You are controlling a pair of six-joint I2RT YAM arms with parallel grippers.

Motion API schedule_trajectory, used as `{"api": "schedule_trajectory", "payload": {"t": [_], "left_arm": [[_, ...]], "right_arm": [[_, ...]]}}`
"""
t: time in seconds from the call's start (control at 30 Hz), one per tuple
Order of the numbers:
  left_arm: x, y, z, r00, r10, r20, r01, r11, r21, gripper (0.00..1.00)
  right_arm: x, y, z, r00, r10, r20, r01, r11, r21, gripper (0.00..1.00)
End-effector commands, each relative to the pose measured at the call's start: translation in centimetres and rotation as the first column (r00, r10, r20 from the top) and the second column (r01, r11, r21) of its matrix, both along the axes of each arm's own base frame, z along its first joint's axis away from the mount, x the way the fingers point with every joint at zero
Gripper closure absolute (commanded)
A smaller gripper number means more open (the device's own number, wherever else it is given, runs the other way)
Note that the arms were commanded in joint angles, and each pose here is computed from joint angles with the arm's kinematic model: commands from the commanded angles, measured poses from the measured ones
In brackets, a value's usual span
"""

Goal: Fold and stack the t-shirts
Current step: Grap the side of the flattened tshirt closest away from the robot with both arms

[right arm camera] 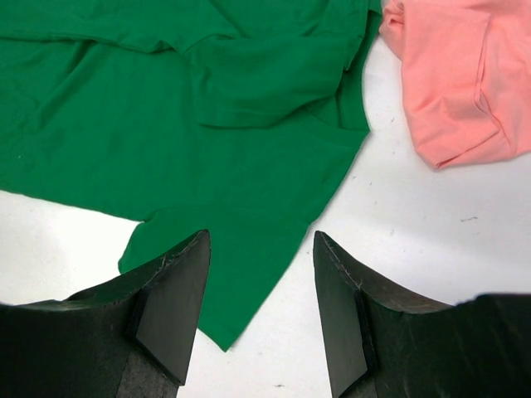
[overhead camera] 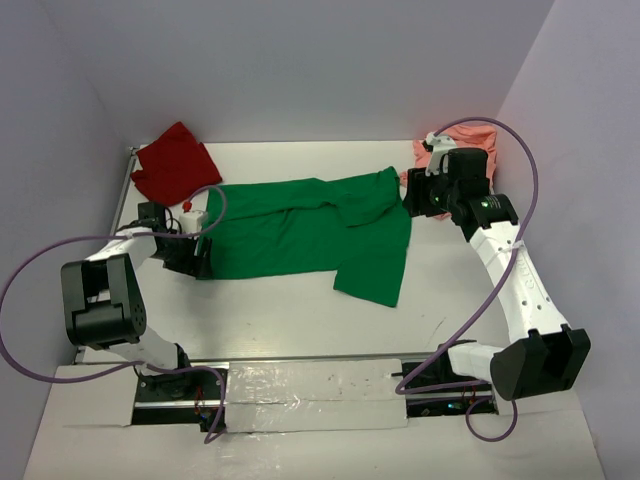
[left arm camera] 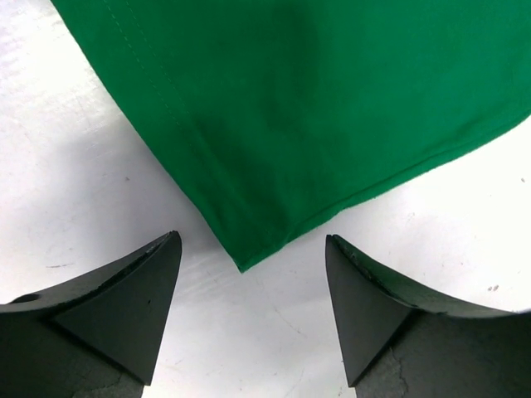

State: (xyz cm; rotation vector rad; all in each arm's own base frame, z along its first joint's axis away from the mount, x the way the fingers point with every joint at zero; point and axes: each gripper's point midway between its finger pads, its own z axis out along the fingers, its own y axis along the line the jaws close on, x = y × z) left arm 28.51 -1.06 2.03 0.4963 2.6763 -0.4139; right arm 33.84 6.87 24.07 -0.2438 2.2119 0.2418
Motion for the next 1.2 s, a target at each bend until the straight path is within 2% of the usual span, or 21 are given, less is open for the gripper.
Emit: {"api": "schedule_trajectory", "payload": {"t": [0.0,0.53,0.67,0.87,1.17], "left_arm": [[-1.7,-0.3,0.0,0.997,-0.013,-0.071,0.012,1.000,-0.020,0.21],[-3.5,0.0,-1.9,0.978,-0.021,-0.207,0.020,1.000,-0.011,0.29],[-3.9,-0.1,-2.6,0.966,-0.024,-0.258,0.019,1.000,-0.024,0.34],[-4.8,0.8,-3.3,0.954,-0.021,-0.300,0.032,0.999,0.033,0.32],[-5.5,1.2,-4.3,0.954,-0.014,-0.300,0.063,0.986,0.154,0.33]], "right_arm": [[-0.2,-0.7,2.4,0.997,-0.007,0.073,0.008,1.000,-0.013,0.40],[-0.4,-1.7,3.1,0.995,-0.027,0.095,0.030,0.999,-0.029,0.40],[-0.4,-1.9,3.4,0.994,-0.032,0.100,0.036,0.999,-0.030,0.40],[-0.4,-2.3,3.8,0.993,-0.039,0.108,0.043,0.998,-0.038,0.40],[-0.3,-2.2,3.0,0.995,-0.031,0.097,0.033,0.999,-0.023,0.40]]}}
